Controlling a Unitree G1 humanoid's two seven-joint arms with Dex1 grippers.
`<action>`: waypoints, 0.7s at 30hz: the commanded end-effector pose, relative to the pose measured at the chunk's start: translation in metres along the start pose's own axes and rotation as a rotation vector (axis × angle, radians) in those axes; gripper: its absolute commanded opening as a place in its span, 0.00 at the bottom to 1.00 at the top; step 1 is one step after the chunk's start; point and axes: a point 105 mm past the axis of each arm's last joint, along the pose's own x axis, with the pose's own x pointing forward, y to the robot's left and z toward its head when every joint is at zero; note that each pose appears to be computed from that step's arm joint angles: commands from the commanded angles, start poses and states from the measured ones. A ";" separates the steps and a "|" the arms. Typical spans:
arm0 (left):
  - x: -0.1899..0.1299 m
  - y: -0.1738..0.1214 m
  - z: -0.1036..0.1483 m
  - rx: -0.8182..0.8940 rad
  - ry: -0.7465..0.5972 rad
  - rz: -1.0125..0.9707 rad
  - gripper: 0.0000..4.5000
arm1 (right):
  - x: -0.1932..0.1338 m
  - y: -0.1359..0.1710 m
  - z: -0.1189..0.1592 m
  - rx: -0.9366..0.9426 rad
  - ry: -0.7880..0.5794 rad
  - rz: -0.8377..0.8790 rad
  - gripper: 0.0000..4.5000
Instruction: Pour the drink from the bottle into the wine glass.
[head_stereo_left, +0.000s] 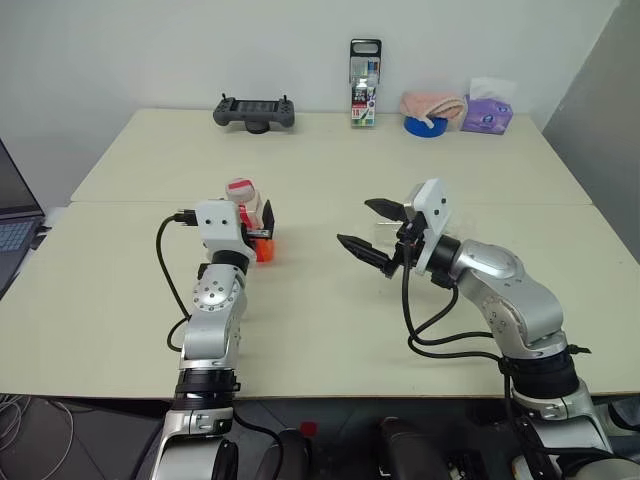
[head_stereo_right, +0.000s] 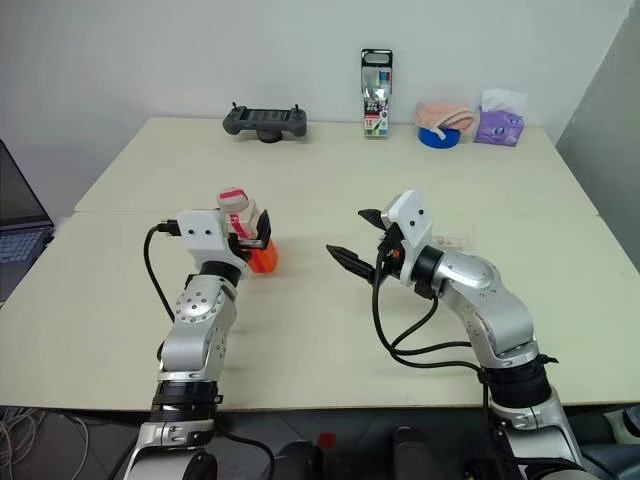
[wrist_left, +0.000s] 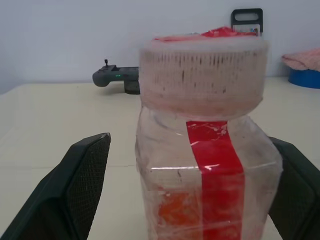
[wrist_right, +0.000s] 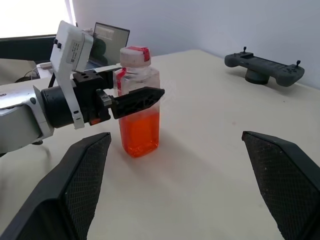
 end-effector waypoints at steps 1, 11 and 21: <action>0.007 -0.009 0.021 0.021 -0.088 -0.039 0.99 | 0.003 0.005 0.015 -0.046 -0.048 0.030 1.00; 0.004 -0.004 0.018 0.025 -0.088 -0.019 0.47 | -0.001 0.003 0.018 -0.059 -0.045 0.021 1.00; -0.021 -0.054 0.054 -0.061 -0.155 -0.527 0.47 | -0.024 0.015 0.056 -0.102 0.004 0.143 1.00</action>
